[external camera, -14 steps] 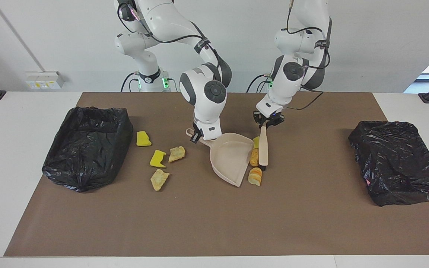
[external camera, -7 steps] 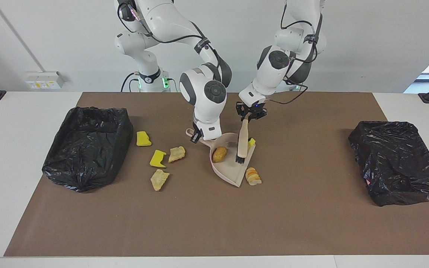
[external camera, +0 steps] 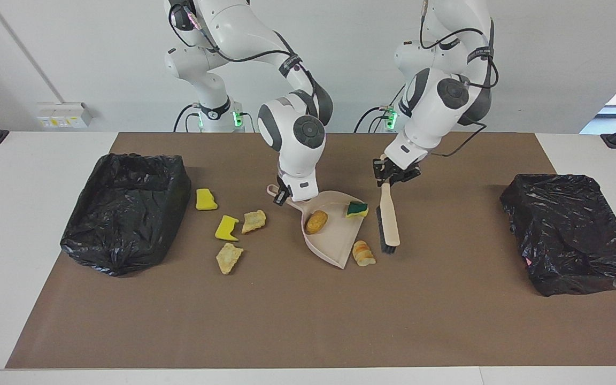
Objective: Sweep and dump trash in bin
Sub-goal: 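Brush the chunks and sponge into the dustpan with the left gripper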
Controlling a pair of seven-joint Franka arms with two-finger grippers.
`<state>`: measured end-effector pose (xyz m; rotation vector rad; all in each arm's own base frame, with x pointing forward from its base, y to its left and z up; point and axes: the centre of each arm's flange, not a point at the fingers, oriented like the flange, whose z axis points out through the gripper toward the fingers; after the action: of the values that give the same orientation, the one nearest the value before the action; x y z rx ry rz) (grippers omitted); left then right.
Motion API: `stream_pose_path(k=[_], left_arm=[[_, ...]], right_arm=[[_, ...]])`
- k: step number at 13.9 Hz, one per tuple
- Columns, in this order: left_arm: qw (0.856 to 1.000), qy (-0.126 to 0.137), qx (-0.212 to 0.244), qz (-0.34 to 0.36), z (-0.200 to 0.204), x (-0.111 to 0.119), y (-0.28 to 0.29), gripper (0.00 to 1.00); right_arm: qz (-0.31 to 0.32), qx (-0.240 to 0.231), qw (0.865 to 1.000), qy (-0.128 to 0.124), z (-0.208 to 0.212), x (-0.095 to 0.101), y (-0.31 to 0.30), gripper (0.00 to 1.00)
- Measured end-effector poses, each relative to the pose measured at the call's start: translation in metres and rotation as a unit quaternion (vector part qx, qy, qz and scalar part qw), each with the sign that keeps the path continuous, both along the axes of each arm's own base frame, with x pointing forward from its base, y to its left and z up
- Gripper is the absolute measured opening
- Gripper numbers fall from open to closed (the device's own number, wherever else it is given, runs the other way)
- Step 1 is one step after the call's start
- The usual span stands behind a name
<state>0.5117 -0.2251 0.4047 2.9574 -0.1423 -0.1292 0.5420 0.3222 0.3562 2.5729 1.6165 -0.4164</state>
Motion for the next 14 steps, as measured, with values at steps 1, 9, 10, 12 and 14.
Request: stream_pose_path(k=[1,9,10,12,14], left_arm=[[1.000,0.007,0.007,-0.005,-0.015,0.010,-0.003,0.26],[0.993,0.017,0.015,-0.119,-0.046,-0.007,-0.059,0.26],[0.991,0.018,0.014,-0.135,-0.044,-0.017,-0.074,0.26],[0.988,0.018,0.012,-0.153,-0.041,-0.036,-0.100,0.26],[0.989,0.014,0.012,-0.149,-0.037,-0.035,-0.098,0.26]], right_arm=[[0.000,0.000,1.000,0.000,0.000,0.000,0.000,0.32],[0.000,0.000,1.000,0.001,0.000,0.000,0.000,0.32],[0.000,0.000,1.000,0.001,0.000,0.000,0.000,0.32],[0.000,0.000,1.000,0.001,0.000,0.000,0.000,0.32],[0.000,0.000,1.000,0.000,0.000,0.000,0.000,0.32]])
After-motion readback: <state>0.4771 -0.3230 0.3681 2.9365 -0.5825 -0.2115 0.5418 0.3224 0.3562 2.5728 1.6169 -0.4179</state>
